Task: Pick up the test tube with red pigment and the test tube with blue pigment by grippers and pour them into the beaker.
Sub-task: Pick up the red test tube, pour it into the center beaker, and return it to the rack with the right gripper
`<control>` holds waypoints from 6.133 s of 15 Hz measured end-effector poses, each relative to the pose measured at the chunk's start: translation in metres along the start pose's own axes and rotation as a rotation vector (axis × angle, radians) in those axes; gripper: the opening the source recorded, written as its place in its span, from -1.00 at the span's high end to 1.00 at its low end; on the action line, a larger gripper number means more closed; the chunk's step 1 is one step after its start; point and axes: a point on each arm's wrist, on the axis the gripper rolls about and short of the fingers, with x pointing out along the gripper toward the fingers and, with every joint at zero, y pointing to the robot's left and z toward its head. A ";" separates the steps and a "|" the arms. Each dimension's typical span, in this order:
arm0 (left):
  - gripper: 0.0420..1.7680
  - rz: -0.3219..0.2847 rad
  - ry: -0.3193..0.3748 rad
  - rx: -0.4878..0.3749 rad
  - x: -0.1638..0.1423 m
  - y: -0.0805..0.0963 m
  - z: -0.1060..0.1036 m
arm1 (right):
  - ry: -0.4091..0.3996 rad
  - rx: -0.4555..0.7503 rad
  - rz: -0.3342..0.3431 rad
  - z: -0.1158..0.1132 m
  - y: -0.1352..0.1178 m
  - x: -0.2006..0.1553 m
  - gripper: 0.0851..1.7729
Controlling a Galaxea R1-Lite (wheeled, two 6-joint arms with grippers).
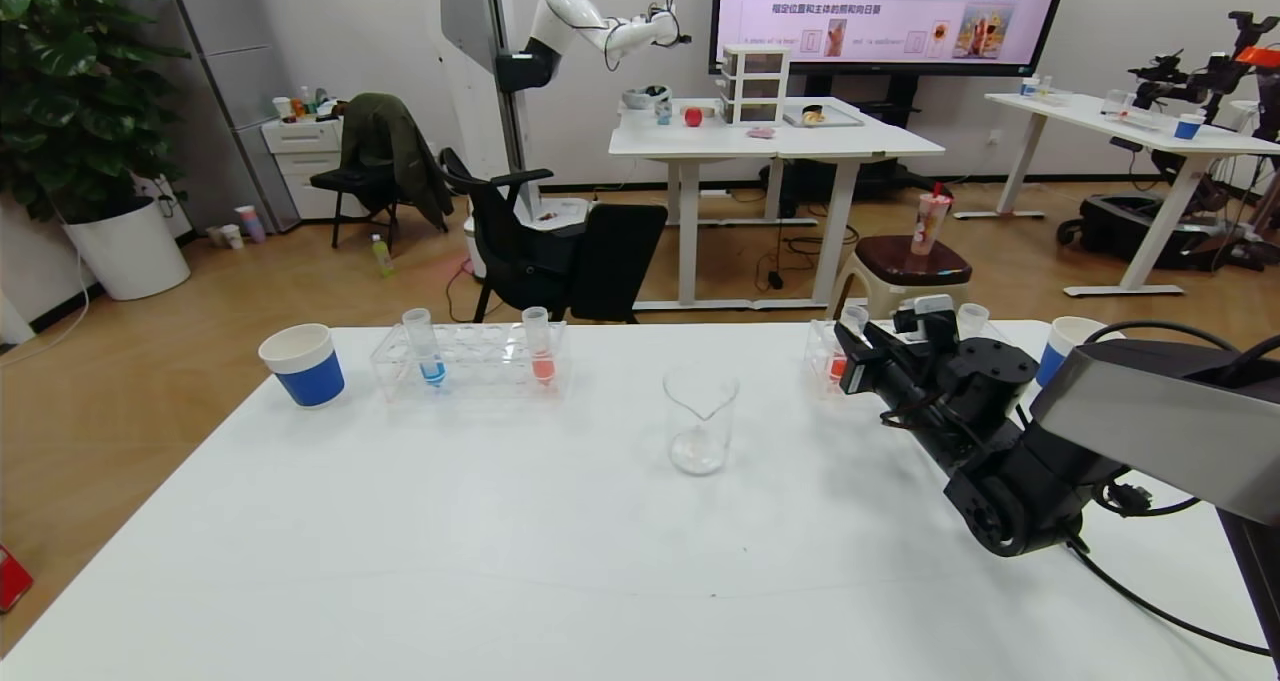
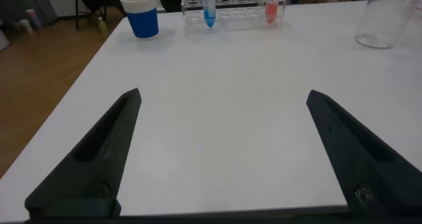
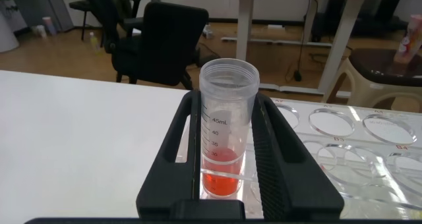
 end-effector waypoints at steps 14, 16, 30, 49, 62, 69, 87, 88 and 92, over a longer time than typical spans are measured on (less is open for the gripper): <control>-0.98 0.000 0.000 0.000 0.000 0.000 0.000 | -0.083 -0.008 0.034 0.095 0.014 0.002 0.52; -0.98 0.000 0.000 0.000 0.000 0.000 0.000 | -0.100 -0.038 0.109 0.104 0.022 -0.001 0.52; -0.98 0.000 0.000 0.000 0.000 0.000 0.000 | -0.428 -0.636 0.654 0.099 0.063 -0.012 0.52; -0.98 0.000 0.000 0.000 0.000 0.000 0.000 | -0.840 -1.235 0.790 0.057 0.052 0.038 0.52; -0.98 0.000 0.000 -0.001 0.000 0.000 0.000 | -0.913 -1.459 0.700 0.026 0.059 0.044 0.52; -0.98 0.000 0.000 0.000 0.000 0.000 0.000 | -0.986 -1.568 0.649 0.028 0.063 0.045 0.52; -0.98 0.000 0.000 0.000 0.000 0.000 0.000 | -0.530 -0.774 0.348 0.114 0.061 0.014 0.52; -0.98 0.000 0.000 0.000 0.000 0.000 0.000 | -0.498 -0.664 0.287 0.122 0.064 0.010 0.52; -0.98 0.000 0.000 0.000 0.000 0.000 0.000 | -0.319 -0.324 0.155 0.144 0.066 -0.010 0.52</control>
